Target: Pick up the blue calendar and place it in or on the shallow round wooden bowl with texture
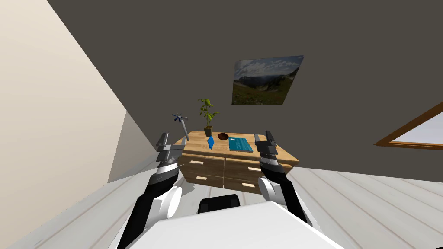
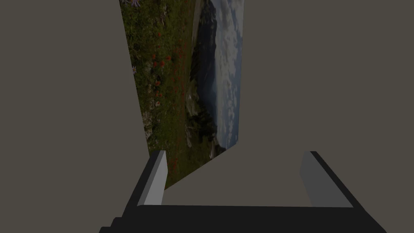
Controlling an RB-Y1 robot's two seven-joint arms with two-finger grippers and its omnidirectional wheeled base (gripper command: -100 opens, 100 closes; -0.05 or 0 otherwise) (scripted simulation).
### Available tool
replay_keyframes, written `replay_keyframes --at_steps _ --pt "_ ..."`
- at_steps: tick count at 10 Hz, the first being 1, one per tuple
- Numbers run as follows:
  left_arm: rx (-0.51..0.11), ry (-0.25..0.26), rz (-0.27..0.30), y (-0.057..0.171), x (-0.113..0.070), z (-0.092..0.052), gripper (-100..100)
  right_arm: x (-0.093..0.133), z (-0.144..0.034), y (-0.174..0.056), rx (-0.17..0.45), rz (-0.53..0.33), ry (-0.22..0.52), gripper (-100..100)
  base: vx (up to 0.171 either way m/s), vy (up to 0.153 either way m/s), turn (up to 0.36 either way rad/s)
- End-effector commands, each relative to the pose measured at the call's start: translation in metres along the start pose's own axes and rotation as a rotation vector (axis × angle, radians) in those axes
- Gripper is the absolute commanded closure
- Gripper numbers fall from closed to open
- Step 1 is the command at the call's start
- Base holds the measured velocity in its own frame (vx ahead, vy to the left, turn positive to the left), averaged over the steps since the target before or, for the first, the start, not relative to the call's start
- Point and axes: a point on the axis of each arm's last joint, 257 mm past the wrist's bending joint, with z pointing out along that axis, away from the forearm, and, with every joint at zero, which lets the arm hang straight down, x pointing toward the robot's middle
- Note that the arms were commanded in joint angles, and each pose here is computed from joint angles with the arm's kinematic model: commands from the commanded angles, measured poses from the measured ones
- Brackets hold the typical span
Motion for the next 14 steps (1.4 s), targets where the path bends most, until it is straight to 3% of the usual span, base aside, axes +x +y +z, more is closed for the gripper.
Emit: replay_keyframes --at_steps 1,7,14 --pt "-0.018 0.026 0.027 0.005 0.003 -0.003 -100 0.000 0.000 0.000 0.000 0.000 0.000 0 -0.014 -0.001 0.009" --pt "-0.157 0.150 0.226 0.052 0.006 -0.029 -100 0.000 0.000 0.000 0.000 0.000 0.000 0 -0.060 -0.018 0.015" --pt "-0.370 0.289 0.539 0.130 -0.015 -0.084 -100 0.000 0.000 0.000 0.000 0.000 0.000 0 -0.075 -0.039 0.005"
